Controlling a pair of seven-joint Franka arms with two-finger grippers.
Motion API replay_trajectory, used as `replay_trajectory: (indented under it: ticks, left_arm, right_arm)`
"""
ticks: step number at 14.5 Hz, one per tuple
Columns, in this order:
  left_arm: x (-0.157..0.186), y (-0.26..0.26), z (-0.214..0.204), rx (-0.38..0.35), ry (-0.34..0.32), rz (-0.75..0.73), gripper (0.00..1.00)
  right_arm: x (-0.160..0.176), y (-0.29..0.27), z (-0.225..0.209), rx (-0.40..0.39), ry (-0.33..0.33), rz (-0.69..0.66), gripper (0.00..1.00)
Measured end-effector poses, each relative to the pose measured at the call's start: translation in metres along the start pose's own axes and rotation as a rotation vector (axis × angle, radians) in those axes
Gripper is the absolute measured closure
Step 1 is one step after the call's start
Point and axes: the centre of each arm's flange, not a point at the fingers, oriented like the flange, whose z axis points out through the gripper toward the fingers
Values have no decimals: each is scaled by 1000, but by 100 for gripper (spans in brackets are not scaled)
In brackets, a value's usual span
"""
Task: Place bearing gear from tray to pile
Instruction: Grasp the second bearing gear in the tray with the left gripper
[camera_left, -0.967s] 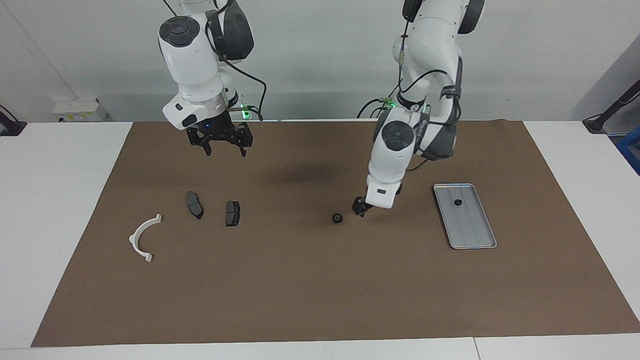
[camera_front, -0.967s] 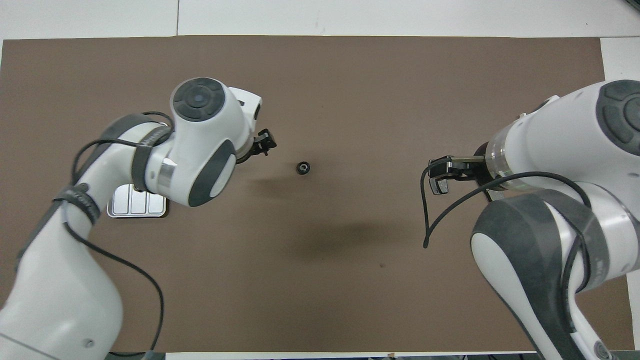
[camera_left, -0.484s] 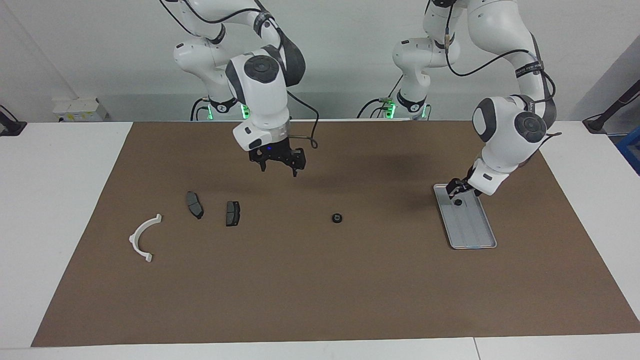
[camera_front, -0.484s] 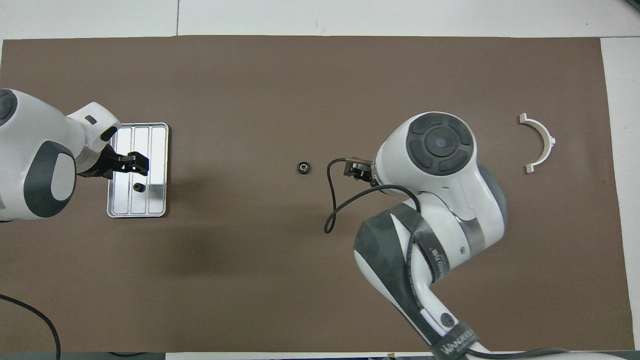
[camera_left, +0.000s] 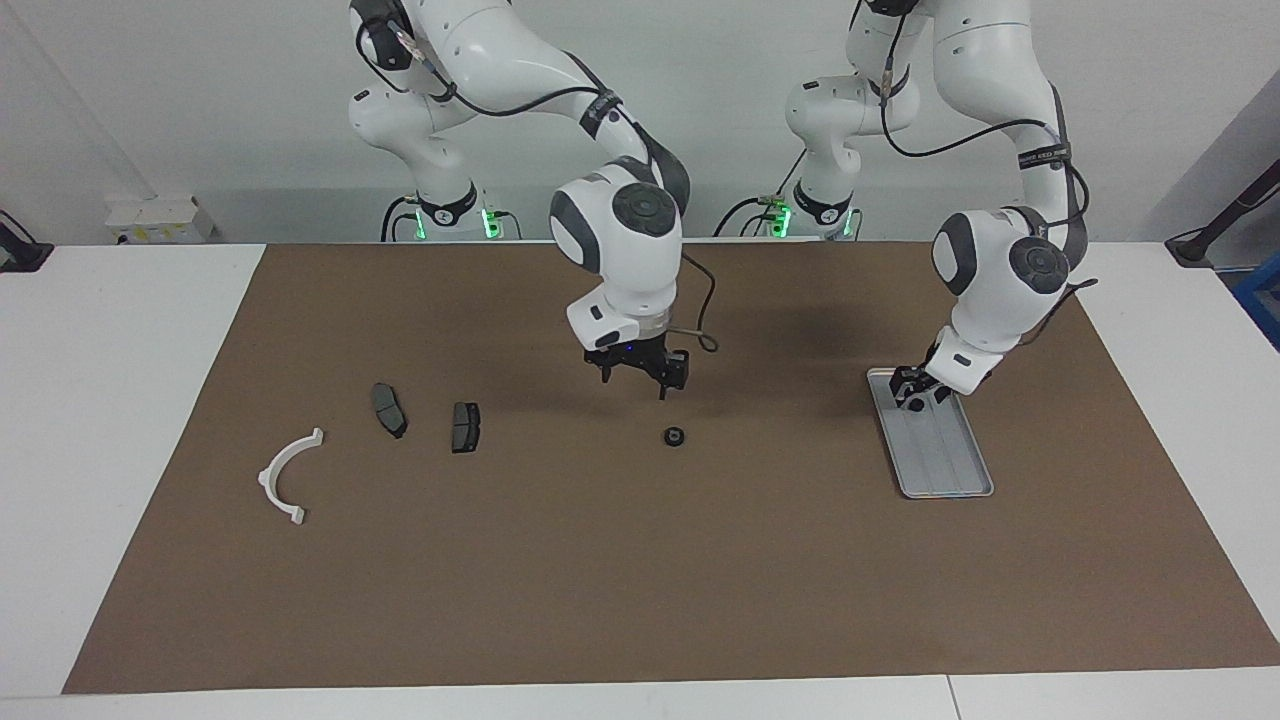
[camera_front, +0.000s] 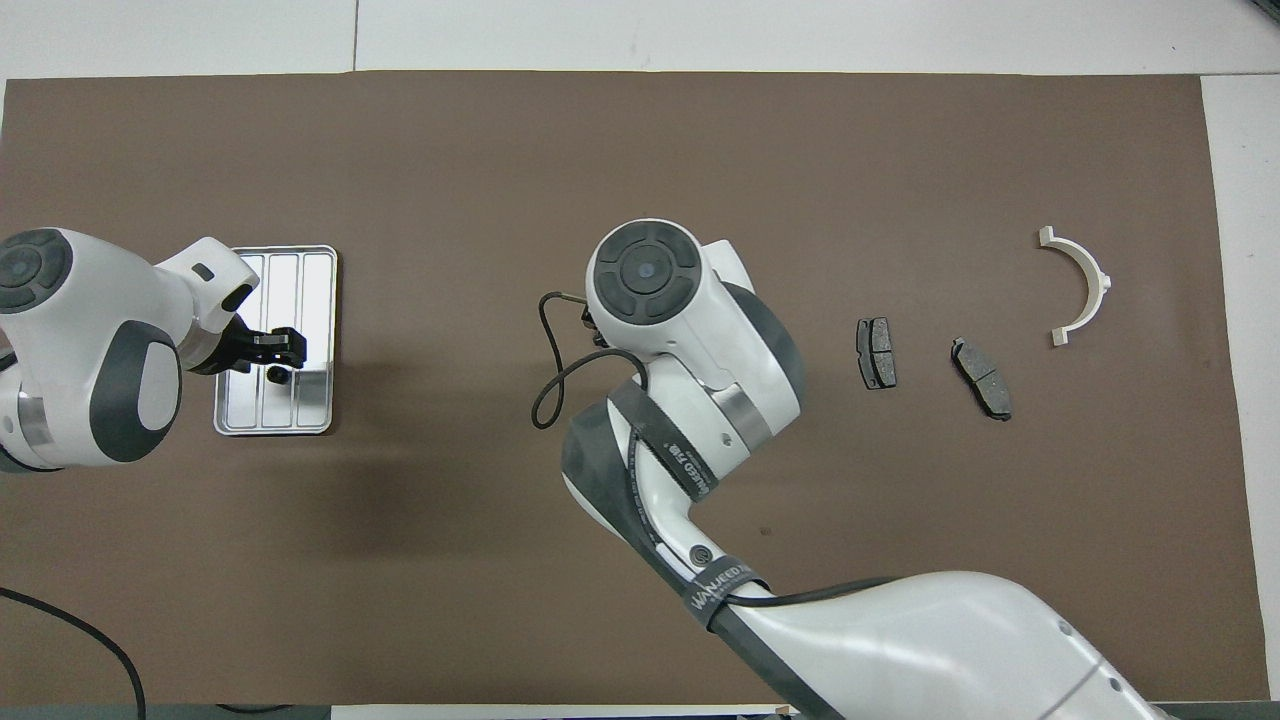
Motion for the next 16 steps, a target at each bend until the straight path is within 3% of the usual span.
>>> replay_trajectory:
  ticks: [3,5,8,10,14,15,16]
  left_arm:
    - [-2,-6,5,-1,3,-9,40]
    - [-4,-6,9,-1,-1,-9,50]
    - [-8,-6,15,-1,-7,-9,50]
    - [-9,-6,17,-1,-7,-9,50]
    - [-10,-6,20,-1,-2,-9,50]
    - [-10,-6,21,-1,-3,-10,58]
    - [-11,-6,21,-1,-4,-10,60]
  right_arm:
    - [8,-34,43,-12,4,17,10]
    - [19,-43,53,-4,11,26,10]
    - [27,-55,60,6,17,29,10]
    - [24,-61,62,4,14,23,0]
    - [18,-63,70,-15,2,9,0]
    - [18,-61,72,-33,-8,3,0]
    - [18,-58,74,-51,-18,1,0]
